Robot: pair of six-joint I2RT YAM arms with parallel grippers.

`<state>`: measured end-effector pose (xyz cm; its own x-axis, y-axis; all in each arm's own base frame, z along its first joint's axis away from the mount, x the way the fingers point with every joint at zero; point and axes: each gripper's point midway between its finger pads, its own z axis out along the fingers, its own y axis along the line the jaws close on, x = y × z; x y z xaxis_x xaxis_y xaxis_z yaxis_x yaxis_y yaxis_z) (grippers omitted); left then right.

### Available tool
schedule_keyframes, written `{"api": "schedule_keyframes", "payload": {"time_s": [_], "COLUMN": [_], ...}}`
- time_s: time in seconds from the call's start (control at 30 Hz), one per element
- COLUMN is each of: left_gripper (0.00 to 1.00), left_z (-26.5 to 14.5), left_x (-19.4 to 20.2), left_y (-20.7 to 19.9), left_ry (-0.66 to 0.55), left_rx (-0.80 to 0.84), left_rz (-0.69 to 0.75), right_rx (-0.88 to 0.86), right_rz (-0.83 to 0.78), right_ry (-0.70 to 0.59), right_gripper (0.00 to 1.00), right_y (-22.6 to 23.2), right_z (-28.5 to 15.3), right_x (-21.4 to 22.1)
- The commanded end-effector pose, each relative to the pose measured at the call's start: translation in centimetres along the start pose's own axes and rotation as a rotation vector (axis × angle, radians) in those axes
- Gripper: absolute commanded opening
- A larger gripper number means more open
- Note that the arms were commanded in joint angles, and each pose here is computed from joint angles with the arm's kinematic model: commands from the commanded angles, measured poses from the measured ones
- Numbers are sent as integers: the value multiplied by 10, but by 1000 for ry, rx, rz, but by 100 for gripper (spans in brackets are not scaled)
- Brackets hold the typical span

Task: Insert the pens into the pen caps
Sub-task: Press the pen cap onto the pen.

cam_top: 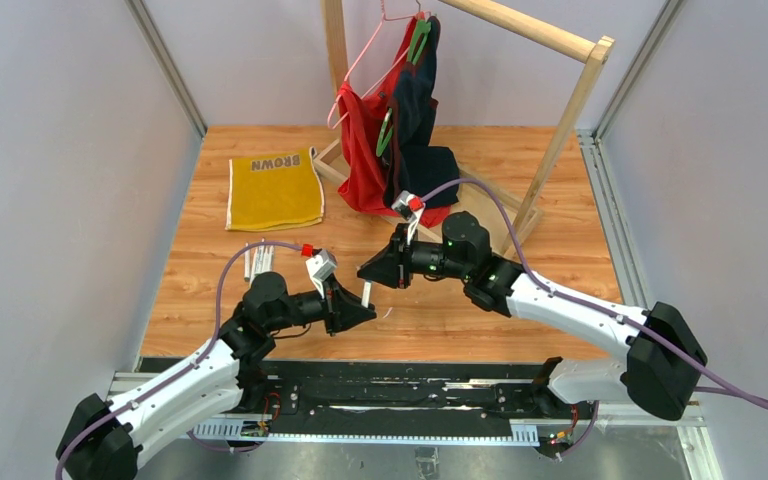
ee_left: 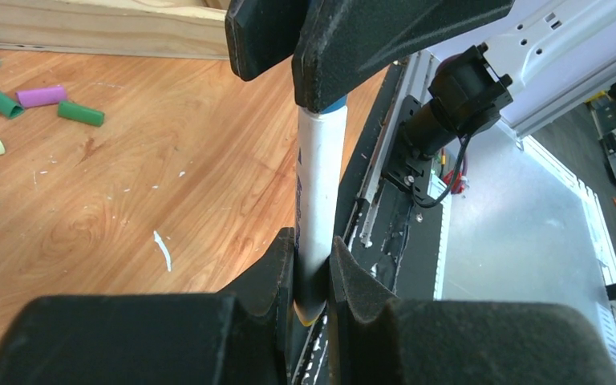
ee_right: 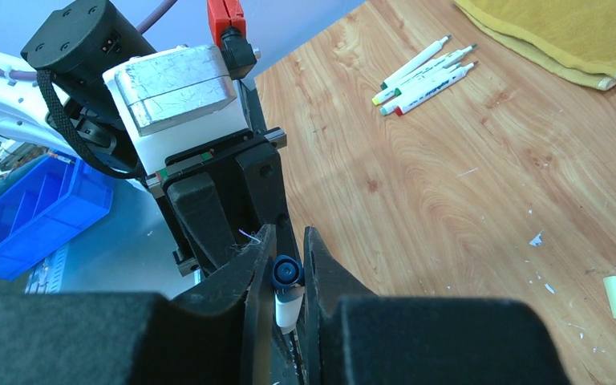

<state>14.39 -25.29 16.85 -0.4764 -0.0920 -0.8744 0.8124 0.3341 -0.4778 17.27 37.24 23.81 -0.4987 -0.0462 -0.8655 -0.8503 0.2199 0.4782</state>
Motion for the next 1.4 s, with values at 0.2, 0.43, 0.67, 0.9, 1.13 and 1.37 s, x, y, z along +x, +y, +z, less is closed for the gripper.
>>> {"api": "schedule_keyframes", "payload": {"time_s": [0.2, 0.43, 0.67, 0.9, 1.13, 1.37], "left_gripper": [0, 0, 0, 0, 0, 0], "left_z": [-19, -25, -32, -34, -38, -35], "left_x": [-150, -159, -169, -174, -179, -176], "left_y": [-34, -29, -23, -17, -4, 1], "left_ry": [-500, -533, -572, -589, -612, -598], "left_rx": [30, 11, -6, -21, -76, -87], "left_rz": [210, 192, 169, 153, 131, 130], "right_rx": [-30, -35, -50, -70, -77, -57], "right_rz": [289, 311, 341, 370, 395, 378], "right_ry": [530, 584, 631, 674, 705, 695], "right_gripper": [1, 1, 0, 0, 1, 0], "right_y": [19, 22, 28, 35, 40, 39], "right_z": [-31, -38, -43, -46, -50, -48], "right_x": [164, 181, 199, 213, 221, 217]}}
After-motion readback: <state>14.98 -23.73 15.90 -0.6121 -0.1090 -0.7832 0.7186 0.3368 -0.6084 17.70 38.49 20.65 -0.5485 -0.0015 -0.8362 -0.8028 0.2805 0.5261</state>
